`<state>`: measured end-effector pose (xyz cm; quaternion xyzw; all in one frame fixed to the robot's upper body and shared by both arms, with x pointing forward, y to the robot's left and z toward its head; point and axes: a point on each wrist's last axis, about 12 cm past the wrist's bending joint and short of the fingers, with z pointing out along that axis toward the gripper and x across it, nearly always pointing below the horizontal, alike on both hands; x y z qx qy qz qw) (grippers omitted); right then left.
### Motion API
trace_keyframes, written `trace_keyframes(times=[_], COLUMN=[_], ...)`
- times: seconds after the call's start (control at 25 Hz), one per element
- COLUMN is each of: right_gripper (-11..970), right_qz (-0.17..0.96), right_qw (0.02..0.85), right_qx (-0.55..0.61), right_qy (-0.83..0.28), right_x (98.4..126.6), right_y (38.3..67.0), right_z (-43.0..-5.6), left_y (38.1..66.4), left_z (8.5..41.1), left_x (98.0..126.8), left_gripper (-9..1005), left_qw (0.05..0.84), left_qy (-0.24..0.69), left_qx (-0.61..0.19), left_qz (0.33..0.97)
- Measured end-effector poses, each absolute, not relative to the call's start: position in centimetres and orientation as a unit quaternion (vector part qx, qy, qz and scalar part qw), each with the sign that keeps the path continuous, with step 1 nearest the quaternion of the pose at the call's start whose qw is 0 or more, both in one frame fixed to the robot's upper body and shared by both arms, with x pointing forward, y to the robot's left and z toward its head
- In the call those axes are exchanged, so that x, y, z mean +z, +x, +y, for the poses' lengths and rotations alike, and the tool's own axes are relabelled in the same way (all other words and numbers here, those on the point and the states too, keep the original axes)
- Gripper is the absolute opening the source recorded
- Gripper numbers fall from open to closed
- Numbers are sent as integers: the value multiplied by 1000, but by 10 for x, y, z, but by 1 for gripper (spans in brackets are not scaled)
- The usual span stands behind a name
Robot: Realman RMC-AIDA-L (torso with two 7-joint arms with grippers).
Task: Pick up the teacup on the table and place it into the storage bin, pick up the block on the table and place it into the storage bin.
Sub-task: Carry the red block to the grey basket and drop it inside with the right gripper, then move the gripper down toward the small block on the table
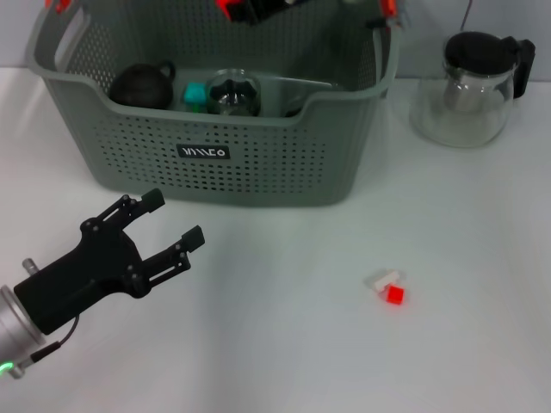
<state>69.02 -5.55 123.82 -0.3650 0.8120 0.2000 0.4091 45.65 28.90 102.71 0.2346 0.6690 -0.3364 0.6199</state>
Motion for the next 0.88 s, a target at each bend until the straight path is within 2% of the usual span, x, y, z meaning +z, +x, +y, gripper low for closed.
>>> trace_keyframes(times=[0.28, 0.48, 0.68, 0.72, 0.88], right_gripper=[237, 245, 484, 504, 583], right_qz=[827, 825, 812, 805, 737], right_qw=[387, 391, 423, 432, 474], right_qx=[157, 154, 187, 203, 301], right_qy=[-376, -377, -357, -353, -377], right_x=[1230, 1230, 1243, 1248, 1260], right_y=[696, 696, 693, 689, 649], right_z=[-38, -39, -57, -64, -107], left_y=[457, 456, 456, 455, 455], left_z=[289, 288, 288, 288, 289], left_x=[1027, 1027, 1027, 1027, 1027], left_gripper=[843, 843, 843, 843, 843], left_qw=[620, 620, 620, 621, 621], left_qy=[235, 235, 234, 233, 233], left_qx=[-337, -339, -339, -339, -338], left_qz=[669, 667, 667, 667, 668])
